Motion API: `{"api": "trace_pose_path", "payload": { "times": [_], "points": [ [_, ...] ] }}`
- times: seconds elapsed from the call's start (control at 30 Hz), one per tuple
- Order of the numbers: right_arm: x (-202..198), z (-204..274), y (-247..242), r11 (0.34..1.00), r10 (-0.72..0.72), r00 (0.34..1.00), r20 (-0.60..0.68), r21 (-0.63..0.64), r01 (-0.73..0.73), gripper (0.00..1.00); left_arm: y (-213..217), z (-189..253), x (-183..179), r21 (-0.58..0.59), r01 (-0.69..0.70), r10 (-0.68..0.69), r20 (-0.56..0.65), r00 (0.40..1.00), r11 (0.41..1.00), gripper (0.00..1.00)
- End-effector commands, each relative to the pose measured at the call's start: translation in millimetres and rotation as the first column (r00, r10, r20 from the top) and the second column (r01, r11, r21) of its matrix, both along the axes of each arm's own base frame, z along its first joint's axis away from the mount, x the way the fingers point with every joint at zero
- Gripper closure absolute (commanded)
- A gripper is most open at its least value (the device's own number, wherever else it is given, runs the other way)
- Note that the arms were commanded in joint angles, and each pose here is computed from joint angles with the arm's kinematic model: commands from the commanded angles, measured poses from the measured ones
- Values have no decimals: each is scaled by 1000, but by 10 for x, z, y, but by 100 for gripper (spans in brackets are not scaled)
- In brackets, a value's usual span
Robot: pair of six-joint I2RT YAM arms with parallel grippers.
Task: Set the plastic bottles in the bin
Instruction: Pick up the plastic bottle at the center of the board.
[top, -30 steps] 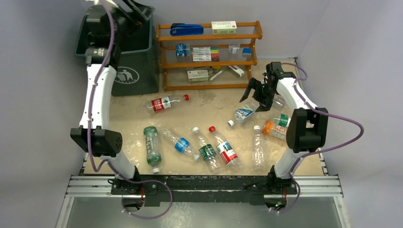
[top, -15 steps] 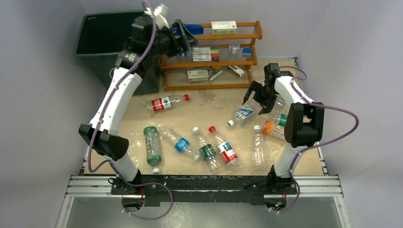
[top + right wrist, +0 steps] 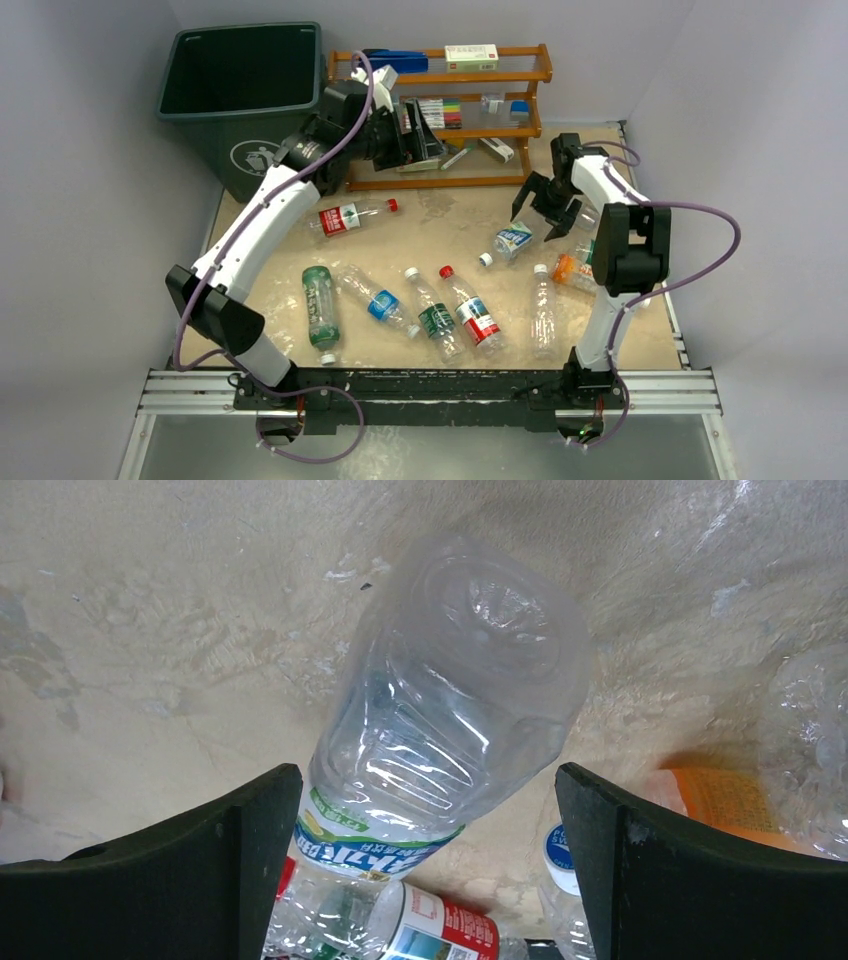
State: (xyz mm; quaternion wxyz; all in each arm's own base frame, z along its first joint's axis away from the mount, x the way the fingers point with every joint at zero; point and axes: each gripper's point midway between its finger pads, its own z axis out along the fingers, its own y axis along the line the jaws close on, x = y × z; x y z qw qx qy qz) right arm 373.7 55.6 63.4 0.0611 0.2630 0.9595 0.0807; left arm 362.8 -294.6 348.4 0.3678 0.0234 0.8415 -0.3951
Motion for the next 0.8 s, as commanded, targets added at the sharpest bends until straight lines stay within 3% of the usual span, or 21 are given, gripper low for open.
{"api": "trace_pose_path", "payload": {
  "times": [0.0,0.23,0.67,0.77],
  "points": [
    [-58,-23,9,1000,-14,1000,-4,-3,14,0,-118,274,-126,-68,2,3,76,997,998,16],
    [-78,-108,-1,1000,-4,1000,2,-7,4,8,-372,149,-236,-71,71,-68,42,997,995,15],
    [108,196,-47,998,61,991,120,-39,-56,45,-539,165,-307,-89,151,-150,24,988,984,12],
    [215,422,-42,997,79,980,184,-42,-72,48,-621,206,-340,-133,193,-190,30,981,972,12]
  ]
}}
